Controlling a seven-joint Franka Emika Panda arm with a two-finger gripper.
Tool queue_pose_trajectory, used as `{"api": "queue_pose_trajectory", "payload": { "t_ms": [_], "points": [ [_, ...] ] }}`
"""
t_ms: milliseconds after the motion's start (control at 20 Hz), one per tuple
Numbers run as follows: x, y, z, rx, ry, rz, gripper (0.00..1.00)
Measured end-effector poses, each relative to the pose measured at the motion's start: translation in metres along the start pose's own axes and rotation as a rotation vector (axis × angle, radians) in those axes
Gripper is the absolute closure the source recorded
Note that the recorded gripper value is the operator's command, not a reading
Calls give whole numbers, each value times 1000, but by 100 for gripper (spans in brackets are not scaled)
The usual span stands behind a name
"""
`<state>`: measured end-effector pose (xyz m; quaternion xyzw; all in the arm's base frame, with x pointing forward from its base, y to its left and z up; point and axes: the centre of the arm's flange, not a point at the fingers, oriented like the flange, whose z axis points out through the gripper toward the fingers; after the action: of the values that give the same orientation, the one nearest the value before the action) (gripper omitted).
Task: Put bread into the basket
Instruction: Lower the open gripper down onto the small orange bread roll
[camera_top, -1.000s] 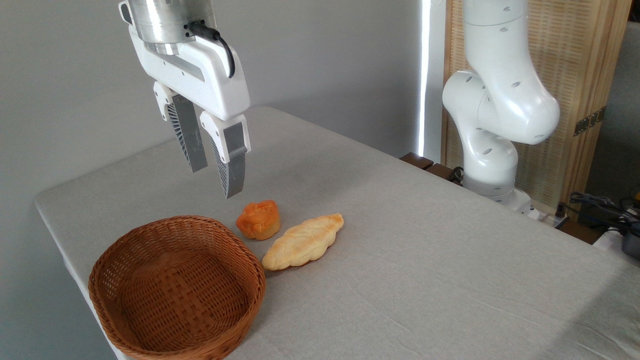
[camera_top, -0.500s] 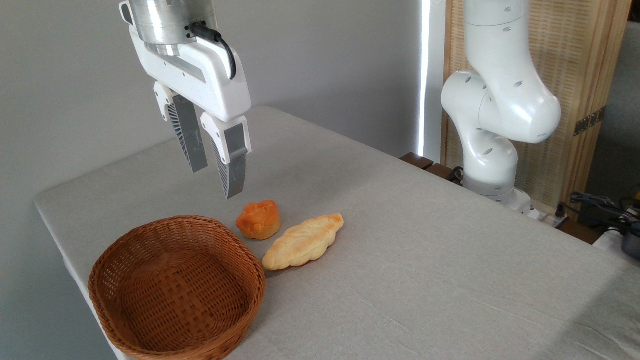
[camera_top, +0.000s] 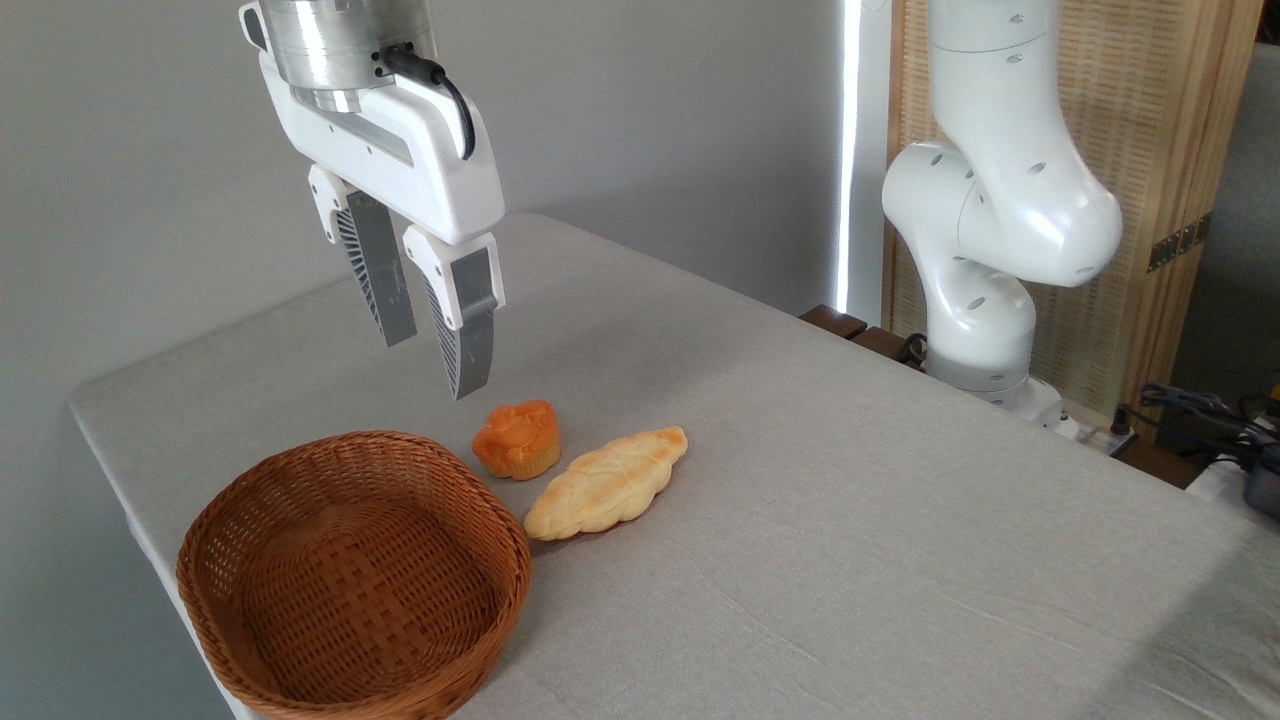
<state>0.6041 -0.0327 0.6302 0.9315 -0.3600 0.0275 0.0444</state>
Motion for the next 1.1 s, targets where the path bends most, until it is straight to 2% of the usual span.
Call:
{"api": "queue_pose_trajectory", "payload": {
  "t_ms": [150, 350, 500, 700, 900, 1100],
  "points": [
    [1, 1, 2, -3, -3, 2, 0],
    [5, 10, 26, -28, -43, 22, 0],
    [7, 31, 48, -18, -70, 56, 0],
    [0, 68, 76, -43, -116, 104, 0],
    [-4, 101, 107, -19, -100, 146, 0],
    [-10, 120, 124, -22, -109, 141, 0]
  ]
}}
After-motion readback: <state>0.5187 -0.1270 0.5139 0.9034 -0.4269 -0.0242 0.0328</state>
